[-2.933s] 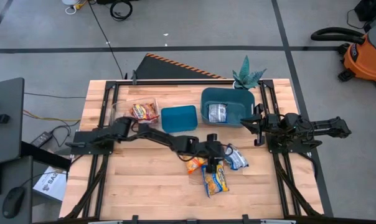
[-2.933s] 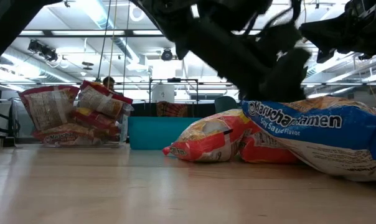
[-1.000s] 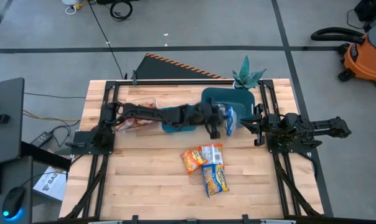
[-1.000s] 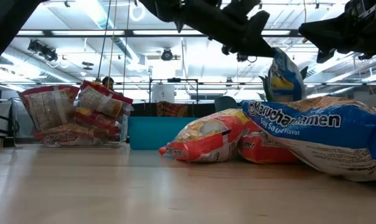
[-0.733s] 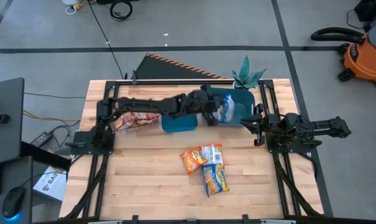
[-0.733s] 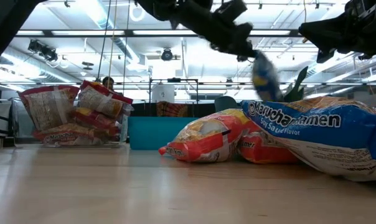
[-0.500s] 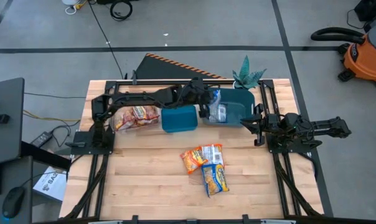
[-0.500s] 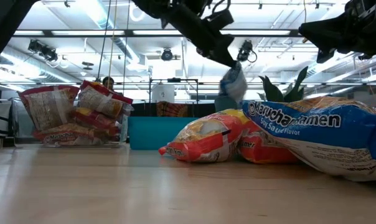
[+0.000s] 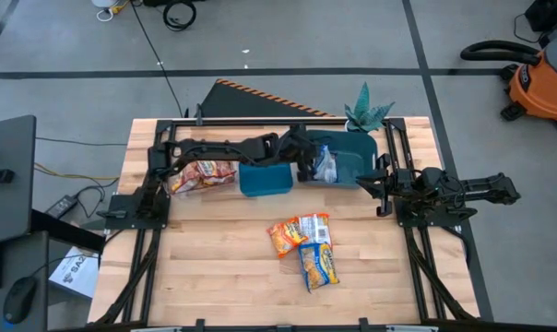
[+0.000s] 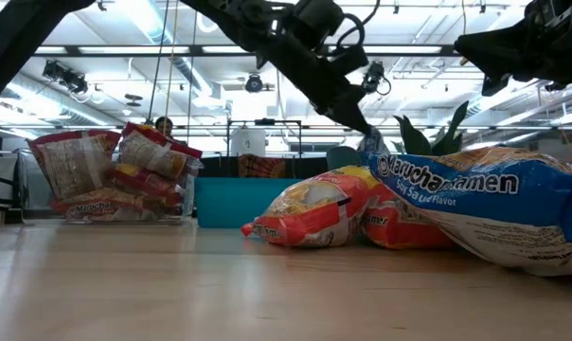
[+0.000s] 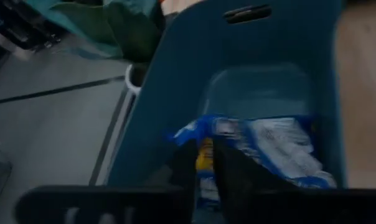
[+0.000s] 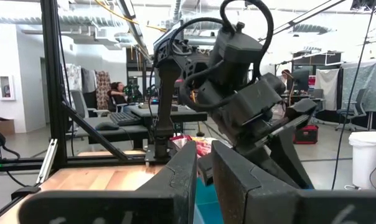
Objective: Sort Maruchan noodles
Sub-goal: Put the blue noodle pack into the green bin, then move the orange noodle pack to the bottom
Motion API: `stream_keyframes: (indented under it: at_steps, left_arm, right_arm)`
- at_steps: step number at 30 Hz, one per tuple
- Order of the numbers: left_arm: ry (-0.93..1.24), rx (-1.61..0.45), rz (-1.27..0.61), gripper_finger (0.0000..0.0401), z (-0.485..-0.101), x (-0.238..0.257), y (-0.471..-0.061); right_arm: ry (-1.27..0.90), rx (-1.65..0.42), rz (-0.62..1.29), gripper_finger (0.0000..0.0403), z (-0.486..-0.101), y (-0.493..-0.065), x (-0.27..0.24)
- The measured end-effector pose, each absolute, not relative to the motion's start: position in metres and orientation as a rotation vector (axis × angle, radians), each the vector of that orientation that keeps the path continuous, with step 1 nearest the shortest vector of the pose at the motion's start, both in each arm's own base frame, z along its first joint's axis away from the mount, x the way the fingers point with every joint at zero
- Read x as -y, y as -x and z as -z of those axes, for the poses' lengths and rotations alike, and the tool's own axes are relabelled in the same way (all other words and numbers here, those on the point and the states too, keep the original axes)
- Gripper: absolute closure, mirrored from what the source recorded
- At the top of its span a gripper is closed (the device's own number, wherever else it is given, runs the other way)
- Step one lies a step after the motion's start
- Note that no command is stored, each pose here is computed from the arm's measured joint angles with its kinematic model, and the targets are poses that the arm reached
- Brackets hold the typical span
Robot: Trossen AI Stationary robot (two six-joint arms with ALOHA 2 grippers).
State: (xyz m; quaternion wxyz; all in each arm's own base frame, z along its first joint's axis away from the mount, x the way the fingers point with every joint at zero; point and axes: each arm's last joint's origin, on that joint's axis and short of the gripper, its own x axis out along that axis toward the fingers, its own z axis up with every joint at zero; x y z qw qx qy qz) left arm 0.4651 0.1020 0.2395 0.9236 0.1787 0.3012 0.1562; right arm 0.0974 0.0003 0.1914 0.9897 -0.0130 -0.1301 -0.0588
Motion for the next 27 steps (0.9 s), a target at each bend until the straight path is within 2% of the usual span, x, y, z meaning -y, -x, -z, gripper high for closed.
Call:
stream_keyframes:
  at_steps: [4,7,10,12,21,27]
  left_arm:
    - [-0.309,-0.559,-0.253,0.0282,-0.242,-0.097,-0.468]
    - [-0.204,-0.480,-0.075,0.0249,-0.246,-0.090,-0.471]
    - [-0.099,-0.405,0.153,0.0232,-0.252,-0.085,-0.471]
    - [-0.065,-0.381,0.209,0.0229,-0.261,-0.083,-0.468]
    - [-0.078,-0.501,0.144,0.0228,-0.291,-0.071,-0.442]
    - [-0.136,-0.659,0.087,0.0228,-0.279,-0.049,-0.437]
  right_arm:
    - [0.026,0.260,0.118,0.0348,-0.191,-0.097,0.000]
    - [0.026,0.261,0.118,0.0348,-0.191,-0.097,0.000]
    - [0.026,0.261,0.118,0.0348,-0.191,-0.097,0.000]
    - [0.026,0.261,0.118,0.0348,-0.191,-0.097,0.000]
    - [0.026,0.261,0.118,0.0348,-0.191,-0.097,0.000]
    - [0.026,0.260,0.118,0.0348,-0.191,-0.097,0.000]
